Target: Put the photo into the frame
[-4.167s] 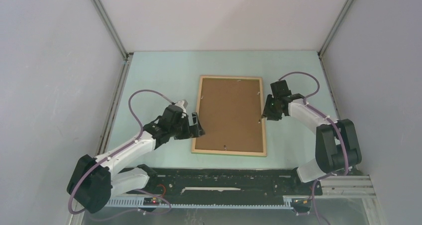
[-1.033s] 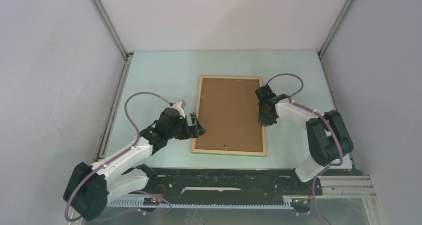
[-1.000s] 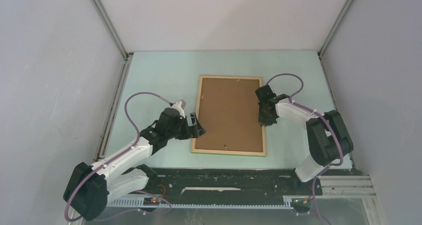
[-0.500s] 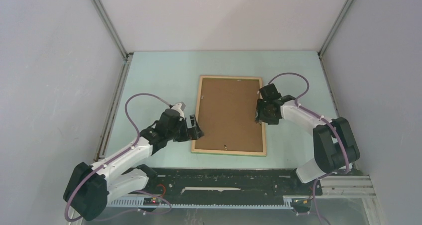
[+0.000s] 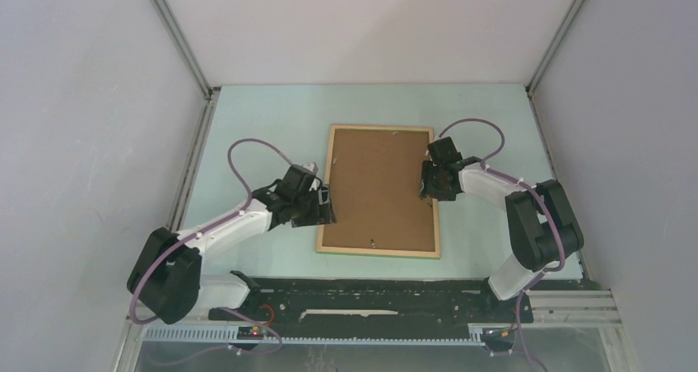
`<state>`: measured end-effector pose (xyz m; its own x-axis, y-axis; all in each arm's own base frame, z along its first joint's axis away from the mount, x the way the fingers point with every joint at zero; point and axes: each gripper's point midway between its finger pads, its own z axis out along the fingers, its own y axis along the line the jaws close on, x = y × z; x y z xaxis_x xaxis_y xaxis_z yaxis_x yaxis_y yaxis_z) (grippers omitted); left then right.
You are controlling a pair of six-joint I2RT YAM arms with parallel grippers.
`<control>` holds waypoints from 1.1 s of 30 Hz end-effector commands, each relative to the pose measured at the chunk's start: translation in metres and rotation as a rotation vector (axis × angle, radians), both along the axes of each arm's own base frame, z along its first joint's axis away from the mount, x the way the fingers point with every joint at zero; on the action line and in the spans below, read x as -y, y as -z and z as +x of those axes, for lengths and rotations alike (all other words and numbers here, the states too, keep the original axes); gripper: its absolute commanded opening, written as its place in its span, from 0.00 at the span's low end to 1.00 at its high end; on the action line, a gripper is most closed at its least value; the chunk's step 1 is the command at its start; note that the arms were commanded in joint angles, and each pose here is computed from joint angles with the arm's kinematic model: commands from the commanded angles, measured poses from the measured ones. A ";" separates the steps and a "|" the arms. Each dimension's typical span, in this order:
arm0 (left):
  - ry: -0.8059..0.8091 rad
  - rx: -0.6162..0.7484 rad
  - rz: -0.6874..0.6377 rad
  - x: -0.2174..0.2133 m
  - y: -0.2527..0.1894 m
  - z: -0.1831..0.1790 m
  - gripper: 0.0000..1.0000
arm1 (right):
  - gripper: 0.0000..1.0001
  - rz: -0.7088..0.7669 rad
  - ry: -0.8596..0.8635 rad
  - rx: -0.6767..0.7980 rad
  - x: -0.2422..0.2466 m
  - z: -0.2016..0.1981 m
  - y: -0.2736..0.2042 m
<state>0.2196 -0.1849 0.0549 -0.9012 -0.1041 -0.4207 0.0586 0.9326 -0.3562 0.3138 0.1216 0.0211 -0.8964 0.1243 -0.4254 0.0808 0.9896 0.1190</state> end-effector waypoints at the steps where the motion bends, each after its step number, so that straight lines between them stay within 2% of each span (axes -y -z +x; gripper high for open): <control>1: -0.025 0.050 0.072 -0.002 -0.013 0.023 0.73 | 0.59 0.001 -0.026 -0.010 -0.002 0.002 0.012; 5: -0.037 0.031 0.128 -0.003 -0.008 0.030 0.64 | 0.59 0.021 -0.023 0.012 -0.001 0.000 0.006; 15: -0.047 -0.003 0.189 -0.001 0.010 0.043 0.50 | 0.60 0.039 -0.014 0.001 0.001 -0.001 0.010; 21: -0.049 0.014 0.195 0.001 0.010 0.049 0.50 | 0.59 0.046 -0.014 -0.006 0.000 -0.001 0.012; 31: -0.046 0.025 0.179 0.003 0.004 0.051 0.60 | 0.59 0.053 -0.020 -0.013 -0.001 -0.001 0.015; 33: -0.046 0.021 0.185 0.003 0.006 0.052 0.58 | 0.59 0.053 -0.019 -0.013 -0.001 -0.001 0.015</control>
<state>0.2517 -0.1775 0.0293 -0.9181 -0.0722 -0.3896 -0.0091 0.9868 -0.1614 0.3177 0.1254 0.0198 -0.8916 0.1488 -0.4276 0.0726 0.9792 0.1894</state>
